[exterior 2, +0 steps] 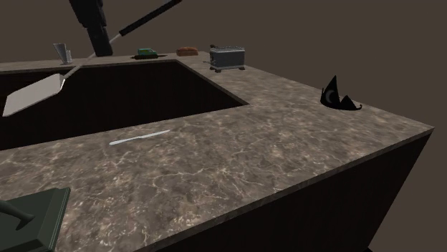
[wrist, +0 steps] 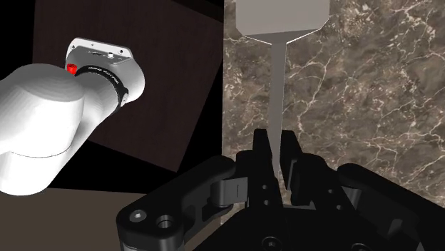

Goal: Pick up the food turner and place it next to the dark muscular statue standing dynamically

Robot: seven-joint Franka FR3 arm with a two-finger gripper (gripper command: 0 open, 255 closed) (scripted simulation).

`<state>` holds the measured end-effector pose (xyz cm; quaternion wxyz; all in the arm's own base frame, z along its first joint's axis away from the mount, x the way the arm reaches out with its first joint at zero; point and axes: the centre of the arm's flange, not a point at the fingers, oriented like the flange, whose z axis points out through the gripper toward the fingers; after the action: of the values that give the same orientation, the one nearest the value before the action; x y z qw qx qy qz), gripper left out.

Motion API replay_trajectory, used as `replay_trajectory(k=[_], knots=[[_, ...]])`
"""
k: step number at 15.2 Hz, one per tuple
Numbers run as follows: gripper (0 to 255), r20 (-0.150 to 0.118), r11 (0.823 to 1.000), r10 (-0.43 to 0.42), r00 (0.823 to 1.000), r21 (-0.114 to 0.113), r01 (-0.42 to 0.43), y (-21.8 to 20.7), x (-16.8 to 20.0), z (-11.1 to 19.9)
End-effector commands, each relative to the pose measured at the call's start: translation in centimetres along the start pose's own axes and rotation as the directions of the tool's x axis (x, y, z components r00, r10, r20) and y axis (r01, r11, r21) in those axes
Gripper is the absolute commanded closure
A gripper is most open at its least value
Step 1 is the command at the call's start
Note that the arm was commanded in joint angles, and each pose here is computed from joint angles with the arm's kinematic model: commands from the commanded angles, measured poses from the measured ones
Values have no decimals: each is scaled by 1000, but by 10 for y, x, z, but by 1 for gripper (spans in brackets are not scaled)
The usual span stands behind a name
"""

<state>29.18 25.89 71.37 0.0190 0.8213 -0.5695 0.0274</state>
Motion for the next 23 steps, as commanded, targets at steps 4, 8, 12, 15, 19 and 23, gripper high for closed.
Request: replay_trajectory(k=[4, 8, 12, 15, 19, 23], knots=[[255, 0, 1000, 0, 1000, 0, 0, 1, -1, 27], [255, 0, 1000, 0, 1000, 0, 0, 1, -2, 48], [255, 0, 1000, 0, 1000, 0, 0, 1, -4, 69], [255, 0, 1000, 0, 1000, 0, 0, 1, -5, 85], [255, 0, 1000, 0, 1000, 0, 0, 1, -6, 106], [255, 0, 1000, 0, 1000, 0, 0, 1, -7, 127]])
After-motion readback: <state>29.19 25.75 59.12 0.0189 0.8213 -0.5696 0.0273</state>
